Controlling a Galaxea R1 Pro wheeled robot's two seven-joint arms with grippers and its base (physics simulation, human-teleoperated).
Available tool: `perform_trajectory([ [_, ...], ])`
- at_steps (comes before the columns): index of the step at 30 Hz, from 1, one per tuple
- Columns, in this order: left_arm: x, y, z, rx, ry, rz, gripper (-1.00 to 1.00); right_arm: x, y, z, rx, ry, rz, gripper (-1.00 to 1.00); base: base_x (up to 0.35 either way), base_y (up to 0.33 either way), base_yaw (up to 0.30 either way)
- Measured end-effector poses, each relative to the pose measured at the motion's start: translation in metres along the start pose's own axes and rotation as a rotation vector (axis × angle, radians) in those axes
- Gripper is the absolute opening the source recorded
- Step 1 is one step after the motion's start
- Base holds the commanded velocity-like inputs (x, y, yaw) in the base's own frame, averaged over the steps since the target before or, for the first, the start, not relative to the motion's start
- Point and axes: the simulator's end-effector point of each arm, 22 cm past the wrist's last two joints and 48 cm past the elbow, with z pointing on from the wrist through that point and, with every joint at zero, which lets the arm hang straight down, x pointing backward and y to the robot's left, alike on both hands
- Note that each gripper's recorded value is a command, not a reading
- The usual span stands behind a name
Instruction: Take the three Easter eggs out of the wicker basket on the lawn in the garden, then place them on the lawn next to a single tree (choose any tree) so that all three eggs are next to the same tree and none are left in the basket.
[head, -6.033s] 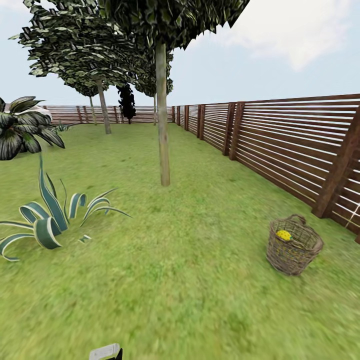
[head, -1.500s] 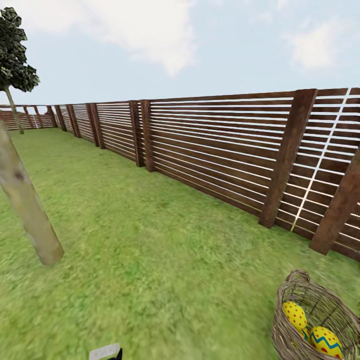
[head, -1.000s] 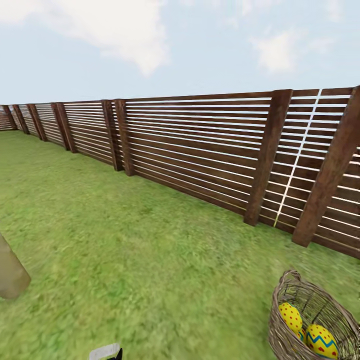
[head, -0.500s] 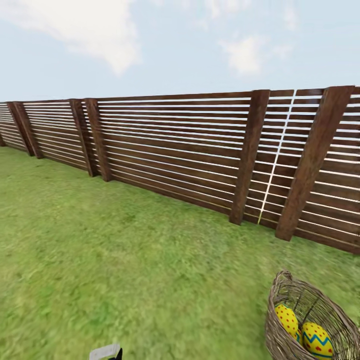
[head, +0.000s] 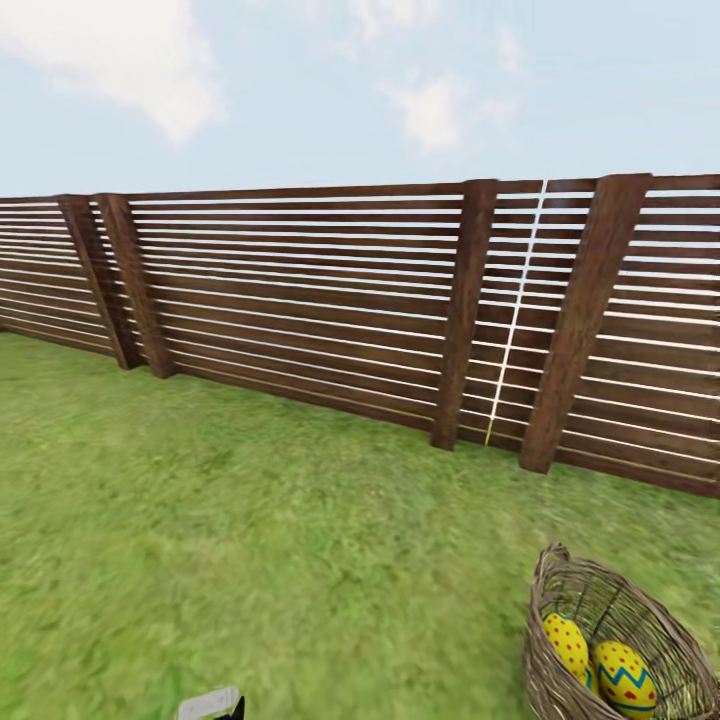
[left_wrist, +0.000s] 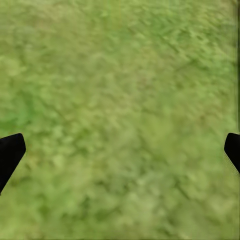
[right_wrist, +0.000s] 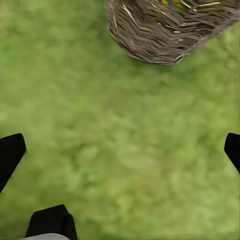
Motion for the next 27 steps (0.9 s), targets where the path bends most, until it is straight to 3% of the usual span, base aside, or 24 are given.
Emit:
perform_trajectory([
  [9,0.0001,-0.0004,0.0001,0.001,0.000,0.001,1.00,0.0000,0.0000,0.0001,0.000,0.000,0.000,1.00,0.173,0.141,-0.280],
  [27,0.0002,-0.0005,0.0002,0.002,0.001,0.001,1.00,0.0000,0.0000,0.0002,0.000,0.000,0.000,1.00,0.008,0.006,-0.280],
])
